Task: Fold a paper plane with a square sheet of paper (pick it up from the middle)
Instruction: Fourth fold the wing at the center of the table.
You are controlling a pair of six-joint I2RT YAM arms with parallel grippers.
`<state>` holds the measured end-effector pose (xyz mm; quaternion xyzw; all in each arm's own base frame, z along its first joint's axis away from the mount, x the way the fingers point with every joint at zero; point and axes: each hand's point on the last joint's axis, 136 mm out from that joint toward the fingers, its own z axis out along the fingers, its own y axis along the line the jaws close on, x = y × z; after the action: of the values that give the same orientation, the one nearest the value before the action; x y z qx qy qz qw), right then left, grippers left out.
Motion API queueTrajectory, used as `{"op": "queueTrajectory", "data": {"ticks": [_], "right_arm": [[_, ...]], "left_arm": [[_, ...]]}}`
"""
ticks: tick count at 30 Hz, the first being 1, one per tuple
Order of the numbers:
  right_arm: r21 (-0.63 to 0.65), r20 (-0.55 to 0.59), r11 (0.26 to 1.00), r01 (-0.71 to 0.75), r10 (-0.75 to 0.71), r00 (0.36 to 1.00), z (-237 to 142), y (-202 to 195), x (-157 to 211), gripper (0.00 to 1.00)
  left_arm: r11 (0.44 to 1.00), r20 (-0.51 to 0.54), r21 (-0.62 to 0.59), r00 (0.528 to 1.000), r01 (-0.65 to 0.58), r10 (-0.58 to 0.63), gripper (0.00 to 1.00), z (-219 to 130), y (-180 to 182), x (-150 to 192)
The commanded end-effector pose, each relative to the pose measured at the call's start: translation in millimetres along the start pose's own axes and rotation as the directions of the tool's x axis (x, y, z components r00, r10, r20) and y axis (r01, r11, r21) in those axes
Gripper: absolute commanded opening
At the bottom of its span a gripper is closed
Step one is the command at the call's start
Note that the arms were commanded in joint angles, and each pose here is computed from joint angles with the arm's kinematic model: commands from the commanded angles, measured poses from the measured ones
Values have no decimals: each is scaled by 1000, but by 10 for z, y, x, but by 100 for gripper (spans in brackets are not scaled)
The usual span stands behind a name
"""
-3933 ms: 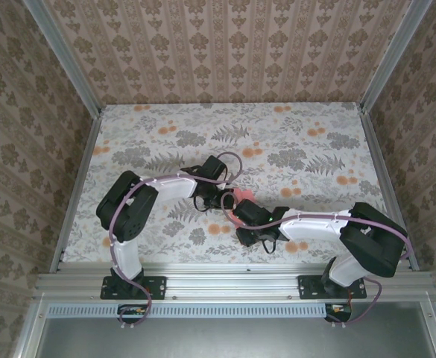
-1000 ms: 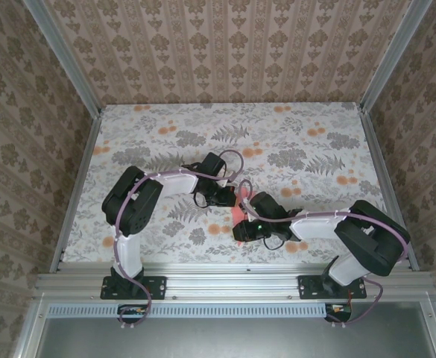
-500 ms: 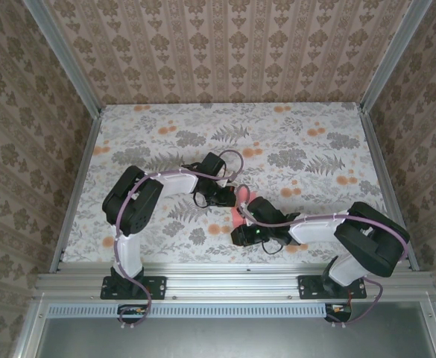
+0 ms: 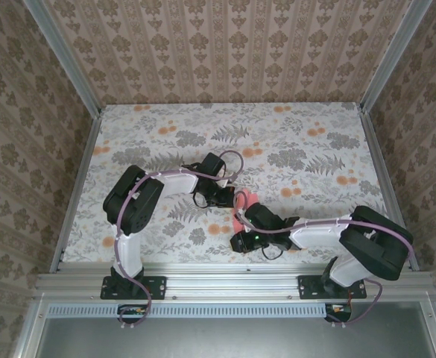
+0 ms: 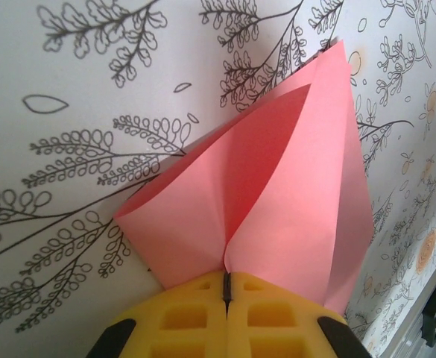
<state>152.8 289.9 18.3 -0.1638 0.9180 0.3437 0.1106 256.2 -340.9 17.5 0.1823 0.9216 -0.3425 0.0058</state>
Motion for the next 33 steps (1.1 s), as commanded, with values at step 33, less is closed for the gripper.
{"op": "queueTrajectory", "data": {"ticks": [33], "right_arm": [[-97, 120, 986, -137, 148, 982, -312, -238, -814, 23]], "left_arm": [[984, -69, -171, 996, 51, -64, 0, 178, 528, 229]]}}
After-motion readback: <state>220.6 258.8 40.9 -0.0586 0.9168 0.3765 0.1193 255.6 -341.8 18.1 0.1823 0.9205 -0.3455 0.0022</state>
